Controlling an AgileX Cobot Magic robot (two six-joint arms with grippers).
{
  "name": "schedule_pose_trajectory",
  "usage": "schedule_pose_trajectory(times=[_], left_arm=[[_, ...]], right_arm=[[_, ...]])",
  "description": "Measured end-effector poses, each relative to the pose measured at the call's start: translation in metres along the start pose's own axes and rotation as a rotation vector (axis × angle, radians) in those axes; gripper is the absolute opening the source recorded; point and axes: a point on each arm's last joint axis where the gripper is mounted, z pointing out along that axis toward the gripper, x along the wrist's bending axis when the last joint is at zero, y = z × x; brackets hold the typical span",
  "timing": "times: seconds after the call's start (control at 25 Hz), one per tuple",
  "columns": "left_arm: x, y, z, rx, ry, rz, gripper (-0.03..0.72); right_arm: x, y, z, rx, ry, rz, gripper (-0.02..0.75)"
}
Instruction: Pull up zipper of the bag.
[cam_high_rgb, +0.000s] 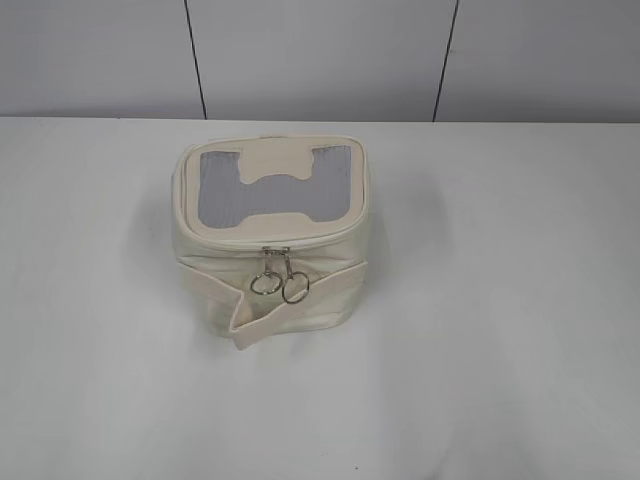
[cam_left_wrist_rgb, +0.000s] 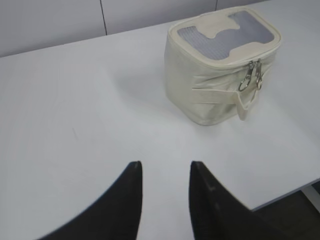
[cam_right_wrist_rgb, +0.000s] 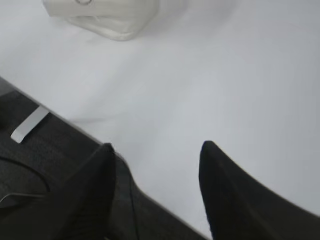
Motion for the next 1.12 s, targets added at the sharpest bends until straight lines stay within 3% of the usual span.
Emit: schedule_pose_trajectory(times=[0.16,0.76,0.88,1.12], left_arm=[[-0.0006,-0.0010,0.0035,-0.006,-0.007,-0.003,0.238],[-0.0007,-0.0006,0.0035,-0.011,0.000,-0.007,0.237],[-0.0015,-0.0006,0.0035,-0.013,0.075,-0.041,0.237],[-0.0042,-0.0008,0.0039,-0.016,0.325,-0.156,0.237]], right_arm=[[-0.0017,-0.0044,-0.0023,-0.067,-0.032,0.005,0.403],[-0.0021,-0.0050,-0.0046,-0.092,-0.047,0.022,0.379],[-0.0016,-0.0048,-0.0041,-0.090,-0.128,0.066,0.379],[-0.0007,-0.0034,-0.0020,-0.080,-0.380,0.204,0.379]])
